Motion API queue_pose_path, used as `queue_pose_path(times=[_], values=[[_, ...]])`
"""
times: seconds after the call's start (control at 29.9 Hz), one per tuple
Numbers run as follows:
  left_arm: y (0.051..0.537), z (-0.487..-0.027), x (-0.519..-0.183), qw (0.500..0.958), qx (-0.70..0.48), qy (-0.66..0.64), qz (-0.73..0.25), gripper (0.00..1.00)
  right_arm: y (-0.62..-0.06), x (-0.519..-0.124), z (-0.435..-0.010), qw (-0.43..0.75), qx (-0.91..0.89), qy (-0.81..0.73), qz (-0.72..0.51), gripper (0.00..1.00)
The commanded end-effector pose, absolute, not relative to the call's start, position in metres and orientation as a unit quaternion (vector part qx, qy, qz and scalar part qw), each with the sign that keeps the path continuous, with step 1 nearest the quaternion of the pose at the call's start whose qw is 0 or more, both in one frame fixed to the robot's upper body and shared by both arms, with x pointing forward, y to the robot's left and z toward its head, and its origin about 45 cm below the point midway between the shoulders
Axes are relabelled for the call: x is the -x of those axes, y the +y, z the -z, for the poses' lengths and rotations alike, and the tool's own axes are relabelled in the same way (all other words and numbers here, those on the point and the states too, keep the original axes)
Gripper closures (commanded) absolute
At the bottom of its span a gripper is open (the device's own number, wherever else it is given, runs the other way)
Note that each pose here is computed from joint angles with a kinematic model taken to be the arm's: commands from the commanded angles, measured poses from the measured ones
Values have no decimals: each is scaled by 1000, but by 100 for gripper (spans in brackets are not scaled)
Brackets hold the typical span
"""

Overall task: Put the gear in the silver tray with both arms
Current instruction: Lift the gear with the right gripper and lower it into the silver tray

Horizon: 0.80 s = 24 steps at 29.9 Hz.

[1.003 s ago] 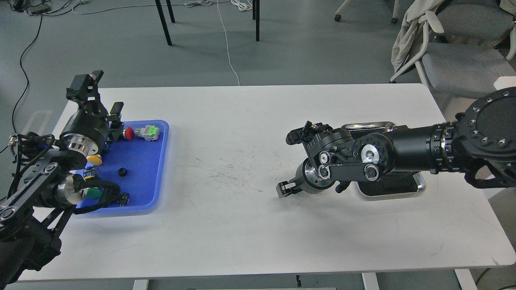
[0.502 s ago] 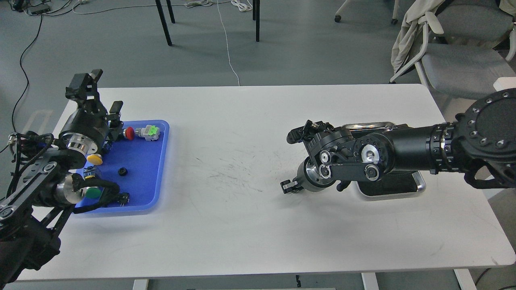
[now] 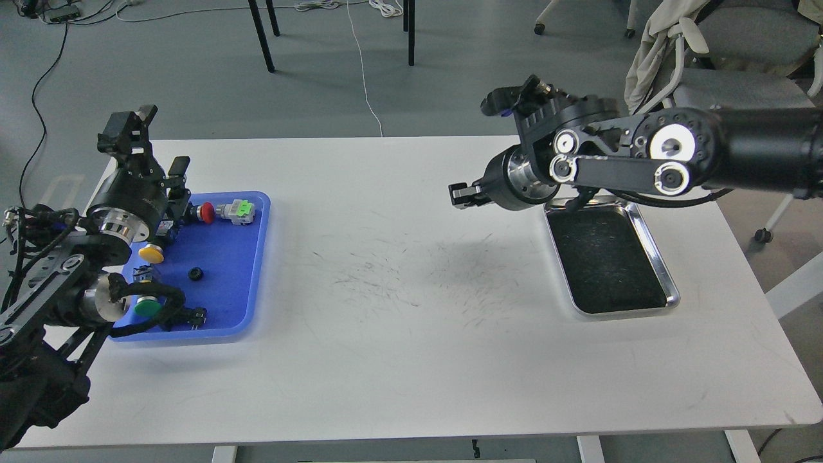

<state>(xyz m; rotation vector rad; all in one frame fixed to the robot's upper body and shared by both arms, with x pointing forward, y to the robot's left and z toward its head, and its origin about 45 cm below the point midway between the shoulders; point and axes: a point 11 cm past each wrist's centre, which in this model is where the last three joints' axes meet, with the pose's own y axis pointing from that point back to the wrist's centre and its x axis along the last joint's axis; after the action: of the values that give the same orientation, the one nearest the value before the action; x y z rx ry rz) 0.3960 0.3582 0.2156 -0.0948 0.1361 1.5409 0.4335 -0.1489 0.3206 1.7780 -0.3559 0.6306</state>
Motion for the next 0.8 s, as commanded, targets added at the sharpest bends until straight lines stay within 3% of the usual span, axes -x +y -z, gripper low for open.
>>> queue_pose_path(times=[0.0,0.1,0.3,0.54,0.77], values=[[358,-215,-396,715,43,63,-695,2,-207,-443,-353,567,-753,-215,-255,98],[358,-215,-396,715,42,62,-696,2,-266,-443,-351,575,-742,-258,-230,98],[359,-212,-396,712,40,65,-698,2,-359,-418,-291,608,-721,-289,-164,98],[358,-211,-396,713,38,66,-697,2,-395,-400,-222,618,-714,-312,-104,98],[357,-210,-396,714,37,66,-697,2,-366,-398,-177,623,-722,-284,-95,98]])
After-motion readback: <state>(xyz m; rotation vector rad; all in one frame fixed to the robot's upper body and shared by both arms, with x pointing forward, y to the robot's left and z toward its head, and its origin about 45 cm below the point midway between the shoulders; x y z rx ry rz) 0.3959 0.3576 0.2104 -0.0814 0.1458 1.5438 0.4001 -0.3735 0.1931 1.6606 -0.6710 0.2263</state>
